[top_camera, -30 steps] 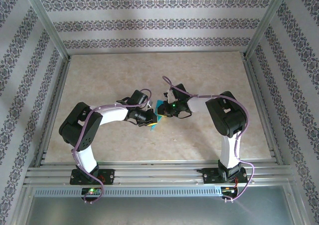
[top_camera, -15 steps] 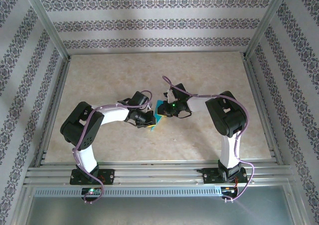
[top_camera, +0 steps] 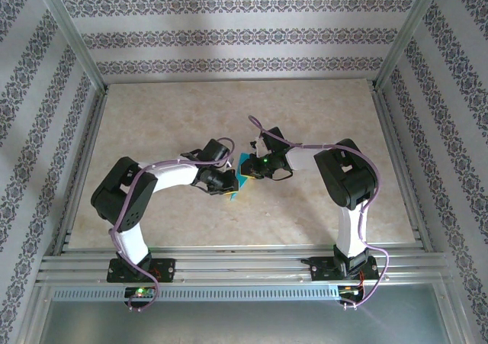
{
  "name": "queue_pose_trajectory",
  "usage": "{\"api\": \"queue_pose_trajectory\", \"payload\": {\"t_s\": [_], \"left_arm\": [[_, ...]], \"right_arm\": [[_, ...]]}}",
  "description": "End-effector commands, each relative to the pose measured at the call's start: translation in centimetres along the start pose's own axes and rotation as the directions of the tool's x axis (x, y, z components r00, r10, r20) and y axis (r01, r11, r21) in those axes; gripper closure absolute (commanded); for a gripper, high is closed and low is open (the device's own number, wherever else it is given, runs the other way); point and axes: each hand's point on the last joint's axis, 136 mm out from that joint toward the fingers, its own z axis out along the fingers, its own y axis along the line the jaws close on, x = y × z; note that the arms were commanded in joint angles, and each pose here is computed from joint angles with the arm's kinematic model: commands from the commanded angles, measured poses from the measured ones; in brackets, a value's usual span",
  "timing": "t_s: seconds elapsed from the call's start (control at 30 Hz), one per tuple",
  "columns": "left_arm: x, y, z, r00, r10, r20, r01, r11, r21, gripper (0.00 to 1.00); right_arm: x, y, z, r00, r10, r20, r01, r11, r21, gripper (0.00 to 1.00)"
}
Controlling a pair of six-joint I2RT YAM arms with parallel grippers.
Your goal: Fold a paper plane with a square sheet of paper (pick it up from the middle)
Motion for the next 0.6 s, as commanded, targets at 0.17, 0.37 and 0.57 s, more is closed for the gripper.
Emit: {"api": "queue_pose_trajectory", "payload": {"t_s": [0.17, 0.37, 0.57], "left_arm": [[-0.4, -2.9, -1.4, 0.999, 0.014, 0.046, -0.018, 0.996, 0.089, 0.86], [-0.2, -2.8, 0.3, 1.000, 0.006, 0.016, -0.008, 0.996, 0.092, 0.86], [0.3, -0.9, 1.7, 1.000, -0.008, -0.019, 0.009, 1.000, 0.021, 0.87]], "right_arm": [[3.5, -8.8, 1.8, 0.989, 0.142, -0.050, -0.122, 0.949, 0.291, 0.83], [3.6, -8.9, 1.8, 0.988, 0.144, -0.055, -0.122, 0.947, 0.296, 0.83], [3.6, -9.0, 1.8, 0.987, 0.147, -0.057, -0.124, 0.945, 0.301, 0.83]]}}
